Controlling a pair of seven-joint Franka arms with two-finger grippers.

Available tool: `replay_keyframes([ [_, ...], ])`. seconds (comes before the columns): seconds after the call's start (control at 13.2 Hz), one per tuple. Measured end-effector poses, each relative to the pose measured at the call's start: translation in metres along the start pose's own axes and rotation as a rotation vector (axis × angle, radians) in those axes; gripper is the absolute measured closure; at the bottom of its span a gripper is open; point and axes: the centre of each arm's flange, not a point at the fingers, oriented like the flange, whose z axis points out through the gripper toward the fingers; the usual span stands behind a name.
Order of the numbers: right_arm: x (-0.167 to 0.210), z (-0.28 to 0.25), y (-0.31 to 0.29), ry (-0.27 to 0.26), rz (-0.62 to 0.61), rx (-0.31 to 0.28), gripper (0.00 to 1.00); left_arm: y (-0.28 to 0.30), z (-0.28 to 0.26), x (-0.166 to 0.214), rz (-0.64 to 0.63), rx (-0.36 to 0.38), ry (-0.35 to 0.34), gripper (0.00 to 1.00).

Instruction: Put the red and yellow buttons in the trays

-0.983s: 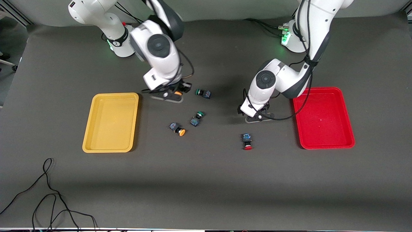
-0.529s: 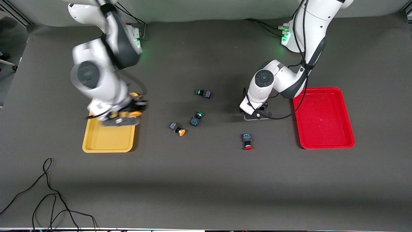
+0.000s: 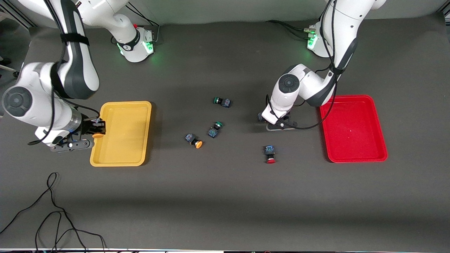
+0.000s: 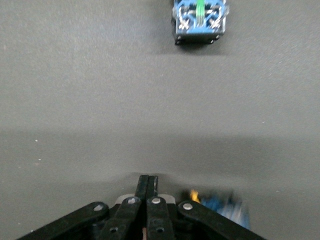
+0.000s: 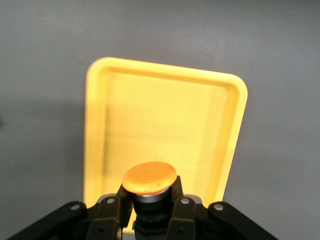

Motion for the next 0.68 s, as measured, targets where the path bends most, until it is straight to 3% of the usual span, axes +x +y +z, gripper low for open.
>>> replay_keyframes([
  [0.15, -0.013, 0.052, 0.022, -0.003, 0.018, 0.005, 0.67, 0.001, -0.006, 0.001, -0.001, -0.004, 0.010, 0.99],
  [0.23, -0.018, 0.076, 0.032, -0.010, 0.027, 0.016, 0.67, 0.001, -0.007, 0.001, -0.013, -0.006, 0.012, 0.91],
  [0.53, -0.019, 0.155, 0.048, -0.039, 0.031, 0.084, 0.67, 0.009, -0.012, 0.002, -0.111, -0.019, 0.021, 0.45],
  [0.68, -0.017, 0.177, 0.049, -0.052, 0.025, 0.074, 0.67, 0.016, -0.018, 0.005, -0.126, -0.032, 0.031, 0.24],
])
